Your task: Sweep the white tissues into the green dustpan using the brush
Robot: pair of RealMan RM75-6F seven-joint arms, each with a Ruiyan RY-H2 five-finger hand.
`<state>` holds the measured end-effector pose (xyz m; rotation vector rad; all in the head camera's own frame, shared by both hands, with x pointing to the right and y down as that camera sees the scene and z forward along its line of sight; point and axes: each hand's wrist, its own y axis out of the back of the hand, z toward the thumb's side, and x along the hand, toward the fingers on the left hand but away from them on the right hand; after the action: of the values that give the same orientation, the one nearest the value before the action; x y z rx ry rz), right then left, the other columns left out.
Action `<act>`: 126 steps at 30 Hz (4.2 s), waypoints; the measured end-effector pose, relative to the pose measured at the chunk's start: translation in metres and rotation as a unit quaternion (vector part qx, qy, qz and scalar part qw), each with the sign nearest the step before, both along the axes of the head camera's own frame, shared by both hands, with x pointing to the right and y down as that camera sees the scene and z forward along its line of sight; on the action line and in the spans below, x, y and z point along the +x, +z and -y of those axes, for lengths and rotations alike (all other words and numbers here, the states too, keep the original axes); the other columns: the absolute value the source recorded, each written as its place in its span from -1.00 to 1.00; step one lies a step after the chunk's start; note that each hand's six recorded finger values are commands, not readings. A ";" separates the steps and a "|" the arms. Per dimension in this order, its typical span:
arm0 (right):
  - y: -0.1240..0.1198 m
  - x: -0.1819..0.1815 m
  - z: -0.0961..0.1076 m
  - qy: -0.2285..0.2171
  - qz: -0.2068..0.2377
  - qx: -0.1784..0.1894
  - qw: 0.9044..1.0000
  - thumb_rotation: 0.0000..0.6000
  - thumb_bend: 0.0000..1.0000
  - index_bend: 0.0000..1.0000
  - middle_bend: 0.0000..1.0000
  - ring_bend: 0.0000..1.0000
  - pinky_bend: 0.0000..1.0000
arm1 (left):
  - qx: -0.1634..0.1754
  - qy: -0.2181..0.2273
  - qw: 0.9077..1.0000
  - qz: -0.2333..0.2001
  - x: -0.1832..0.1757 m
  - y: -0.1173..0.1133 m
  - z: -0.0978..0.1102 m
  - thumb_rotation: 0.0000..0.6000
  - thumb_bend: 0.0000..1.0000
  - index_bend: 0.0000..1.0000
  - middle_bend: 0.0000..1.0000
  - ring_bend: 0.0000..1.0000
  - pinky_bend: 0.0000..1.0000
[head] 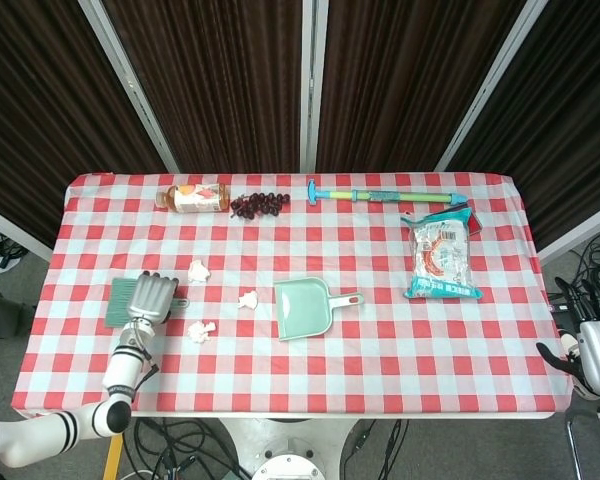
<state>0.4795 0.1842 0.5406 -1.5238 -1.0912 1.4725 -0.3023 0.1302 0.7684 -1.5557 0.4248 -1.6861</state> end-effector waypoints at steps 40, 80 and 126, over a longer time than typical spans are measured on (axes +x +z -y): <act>0.057 -0.092 0.038 -0.157 -0.037 -0.077 0.984 1.00 -0.54 -0.56 -0.56 -0.98 -1.00 | 0.044 -0.019 0.985 -0.165 -0.014 -0.059 0.019 1.00 -0.20 0.06 0.10 -0.14 -0.24; 0.206 -0.308 0.074 -0.269 -0.041 -0.156 0.950 1.00 -0.49 -0.15 -0.21 -0.71 -0.88 | 0.024 -0.003 0.971 -0.239 -0.023 -0.083 0.010 1.00 -0.20 0.06 0.10 -0.14 -0.24; 0.206 -0.356 0.083 -0.208 -0.020 -0.180 0.961 1.00 -0.35 0.20 0.05 -0.47 -0.78 | -0.088 -0.024 0.900 -0.427 0.085 -0.023 0.085 1.00 -0.16 0.06 0.10 -0.14 -0.23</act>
<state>0.1231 0.1016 0.7471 -1.8281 -0.4463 1.4409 -0.2169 0.0447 0.7450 -2.4043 0.7639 -0.9994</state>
